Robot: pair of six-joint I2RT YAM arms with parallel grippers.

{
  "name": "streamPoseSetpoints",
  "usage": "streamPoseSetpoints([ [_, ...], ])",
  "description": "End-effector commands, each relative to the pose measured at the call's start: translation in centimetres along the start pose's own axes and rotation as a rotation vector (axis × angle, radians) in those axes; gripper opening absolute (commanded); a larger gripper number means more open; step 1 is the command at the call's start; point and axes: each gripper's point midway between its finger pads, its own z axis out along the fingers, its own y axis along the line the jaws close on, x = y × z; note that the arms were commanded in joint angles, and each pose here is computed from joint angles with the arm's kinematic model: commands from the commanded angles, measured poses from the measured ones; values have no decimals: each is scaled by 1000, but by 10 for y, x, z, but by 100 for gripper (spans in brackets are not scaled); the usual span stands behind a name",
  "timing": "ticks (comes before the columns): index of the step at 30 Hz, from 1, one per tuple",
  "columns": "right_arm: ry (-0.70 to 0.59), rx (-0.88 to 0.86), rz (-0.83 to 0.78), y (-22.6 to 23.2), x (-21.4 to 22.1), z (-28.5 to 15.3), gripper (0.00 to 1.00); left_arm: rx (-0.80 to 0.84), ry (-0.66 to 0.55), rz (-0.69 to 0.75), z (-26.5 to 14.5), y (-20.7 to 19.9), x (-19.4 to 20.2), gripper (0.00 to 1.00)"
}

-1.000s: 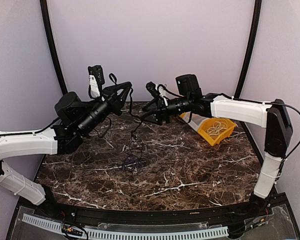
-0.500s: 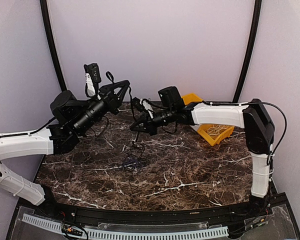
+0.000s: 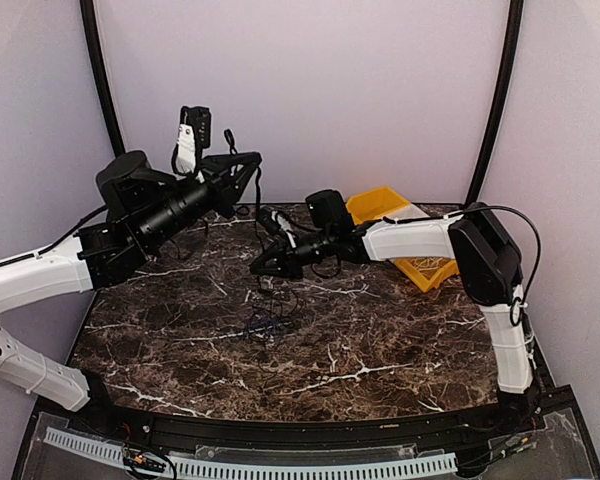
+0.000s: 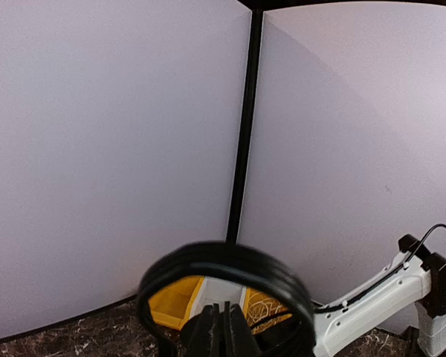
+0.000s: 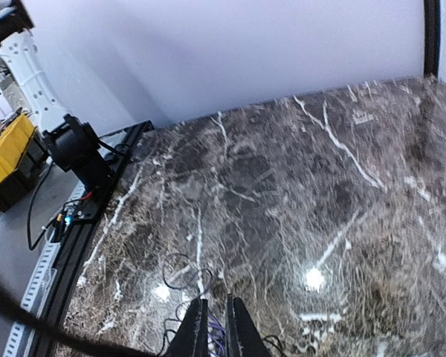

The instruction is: Untangle the cables

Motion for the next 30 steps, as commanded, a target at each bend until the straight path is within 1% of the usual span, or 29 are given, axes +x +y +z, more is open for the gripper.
streamPoseSetpoints([
  [1, 144, 33, 213, -17, 80, 10, 15, 69, -441, 44, -57, -23, -167, 0],
  [4, 148, 39, 216, -16, 82, 9, 23, 64, -447, 58, -58, -23, -171, 0],
  [9, 151, 55, 210, -16, 80, 4, 23, 59, -450, 62, -60, -22, -171, 0],
  [12, 157, 67, 200, -14, 79, -2, 26, 51, -452, 64, -63, -20, -170, 0],
  [15, 152, 75, 142, -5, 61, -17, 29, 44, -449, 65, -64, -19, -169, 0],
  [17, 134, 90, 74, 4, 39, -32, 34, 40, -440, 57, -64, -18, -167, 0],
  [23, 60, 148, -150, 45, -50, -81, 53, 38, -386, 10, -57, -15, -148, 0],
  [27, 7, 174, -234, 67, -107, -103, 57, 59, -352, -27, -49, -16, -130, 0],
  [30, -27, 162, -263, 82, -136, -110, 58, 68, -335, -55, -42, -16, -118, 0],
])
